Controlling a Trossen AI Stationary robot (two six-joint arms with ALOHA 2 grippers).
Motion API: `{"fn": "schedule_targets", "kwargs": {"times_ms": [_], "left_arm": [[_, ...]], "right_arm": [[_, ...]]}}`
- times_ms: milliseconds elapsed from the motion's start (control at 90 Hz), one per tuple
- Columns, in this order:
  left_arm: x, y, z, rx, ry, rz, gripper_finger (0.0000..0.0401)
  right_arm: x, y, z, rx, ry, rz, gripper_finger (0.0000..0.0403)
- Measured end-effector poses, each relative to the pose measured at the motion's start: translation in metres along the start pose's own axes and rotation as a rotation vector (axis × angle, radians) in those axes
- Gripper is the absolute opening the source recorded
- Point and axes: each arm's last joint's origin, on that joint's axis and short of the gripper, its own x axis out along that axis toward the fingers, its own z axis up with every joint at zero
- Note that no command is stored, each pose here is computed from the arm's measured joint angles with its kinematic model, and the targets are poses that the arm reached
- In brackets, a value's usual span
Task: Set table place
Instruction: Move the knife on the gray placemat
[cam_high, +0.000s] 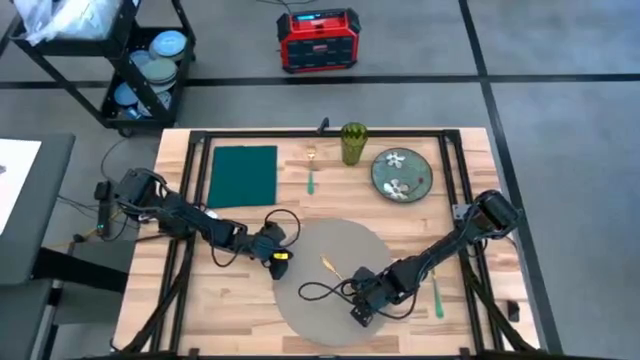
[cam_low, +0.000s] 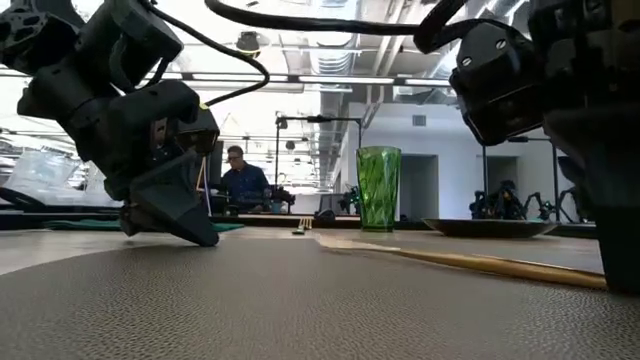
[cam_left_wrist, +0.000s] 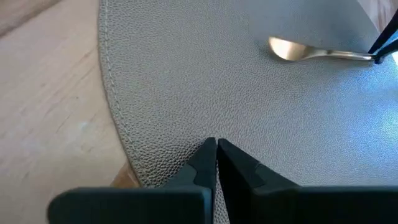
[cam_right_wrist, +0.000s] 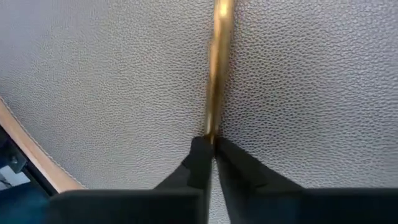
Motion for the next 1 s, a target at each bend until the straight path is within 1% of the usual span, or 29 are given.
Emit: {"fn": "schedule_targets", "kwargs": {"times_ms": [156,211,367,500,744,867,1000], "left_arm": [[0.0,0.0,0.0,0.0,-0.001,0.001,0.0],[0.0,0.0,0.0,0.001,-0.001,0.001,0.0],[0.0,0.0,0.0,0.001,-0.004,0.004,0.0],[0.0,0.0,0.0,0.001,-0.004,0.004,0.0],[0.0,0.0,0.0,0.013,-0.004,0.004,0.0],[0.0,0.0,0.0,0.027,-0.005,0.002,0.0],[0.0,0.0,0.0,0.037,-0.006,0.001,0.0]], "right_arm": [[0.0,-0.002,0.001,0.005,0.0,-0.013,0.0001],[0.0,-0.002,0.001,0.023,-0.002,-0.016,0.0],[-0.004,-0.004,-0.001,0.15,-0.053,-0.046,0.0],[-0.005,-0.002,-0.007,0.265,-0.078,-0.043,0.0],[-0.012,0.009,-0.017,0.436,-0.138,-0.033,0.0],[-0.013,0.009,-0.023,0.533,-0.148,-0.045,0.0],[-0.013,0.01,-0.027,0.616,-0.177,-0.033,0.0]]}}
